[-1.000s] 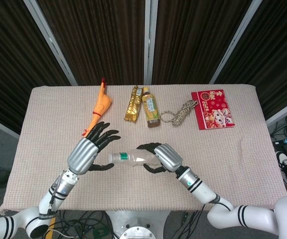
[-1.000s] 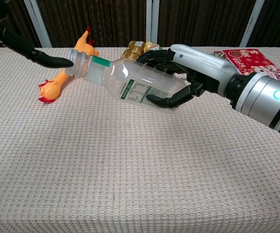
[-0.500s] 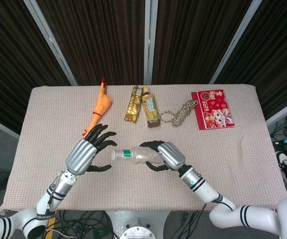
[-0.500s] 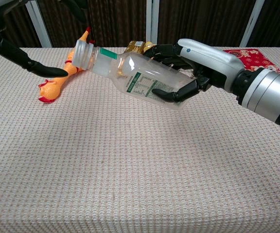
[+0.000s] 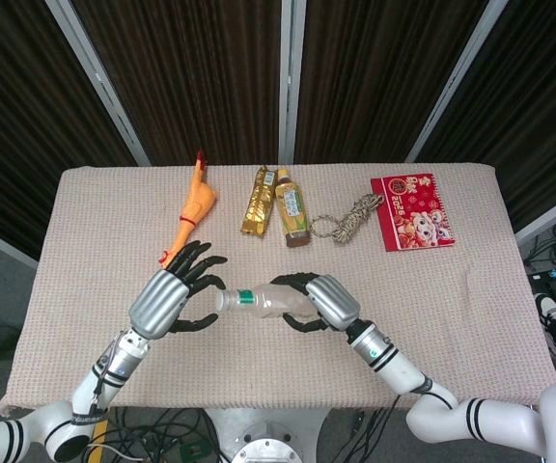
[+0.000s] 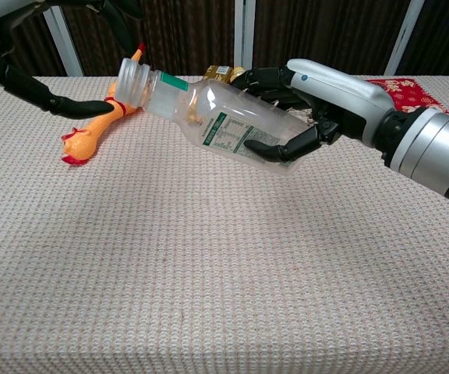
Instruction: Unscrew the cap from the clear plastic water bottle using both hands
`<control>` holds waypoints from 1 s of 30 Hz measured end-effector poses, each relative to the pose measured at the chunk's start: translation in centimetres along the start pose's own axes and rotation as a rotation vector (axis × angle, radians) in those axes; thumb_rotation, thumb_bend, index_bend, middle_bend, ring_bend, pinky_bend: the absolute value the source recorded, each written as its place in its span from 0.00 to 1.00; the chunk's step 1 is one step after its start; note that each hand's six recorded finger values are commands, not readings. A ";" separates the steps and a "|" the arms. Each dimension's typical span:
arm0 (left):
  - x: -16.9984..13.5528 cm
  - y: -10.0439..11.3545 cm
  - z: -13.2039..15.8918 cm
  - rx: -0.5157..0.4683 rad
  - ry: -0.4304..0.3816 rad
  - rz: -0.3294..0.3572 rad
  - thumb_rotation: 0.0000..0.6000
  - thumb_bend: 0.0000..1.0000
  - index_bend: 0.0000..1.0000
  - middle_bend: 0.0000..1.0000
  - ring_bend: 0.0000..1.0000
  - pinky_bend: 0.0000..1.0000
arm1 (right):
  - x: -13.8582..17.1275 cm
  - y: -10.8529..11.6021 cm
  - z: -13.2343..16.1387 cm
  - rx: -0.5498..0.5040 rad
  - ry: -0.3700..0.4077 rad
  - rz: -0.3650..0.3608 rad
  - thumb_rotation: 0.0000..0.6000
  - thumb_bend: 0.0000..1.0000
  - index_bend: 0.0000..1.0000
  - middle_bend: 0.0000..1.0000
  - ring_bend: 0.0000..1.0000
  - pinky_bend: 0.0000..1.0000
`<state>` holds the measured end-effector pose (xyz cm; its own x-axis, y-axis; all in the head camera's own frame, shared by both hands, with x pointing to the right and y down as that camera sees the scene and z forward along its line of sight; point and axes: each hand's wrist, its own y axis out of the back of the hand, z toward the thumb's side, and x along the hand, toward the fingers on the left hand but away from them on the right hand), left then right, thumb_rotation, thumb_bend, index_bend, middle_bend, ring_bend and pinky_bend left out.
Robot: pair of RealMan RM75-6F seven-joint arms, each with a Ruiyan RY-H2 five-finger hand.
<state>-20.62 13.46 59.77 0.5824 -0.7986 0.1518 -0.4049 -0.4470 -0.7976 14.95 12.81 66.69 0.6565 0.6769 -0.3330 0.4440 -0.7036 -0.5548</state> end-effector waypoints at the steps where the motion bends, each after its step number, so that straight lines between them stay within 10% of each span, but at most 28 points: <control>1: 0.0 0.0 0.0 0.000 0.000 -0.001 1.00 0.24 0.41 0.16 0.03 0.02 | 0.0 0.0 0.0 0.001 0.000 0.000 1.00 0.46 0.48 0.50 0.32 0.41; 30: 0.3 -0.1 0.0 -0.016 0.003 0.003 1.00 0.31 0.48 0.16 0.03 0.02 | -0.1 -0.1 -0.2 -0.023 -0.003 0.002 1.00 0.46 0.48 0.50 0.32 0.41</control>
<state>-20.41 13.32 59.91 0.5794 -0.8010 0.1509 -0.4181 -0.4509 -0.7886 14.96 12.77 66.89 0.6552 0.6763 -0.3366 0.4565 -0.7095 -0.5369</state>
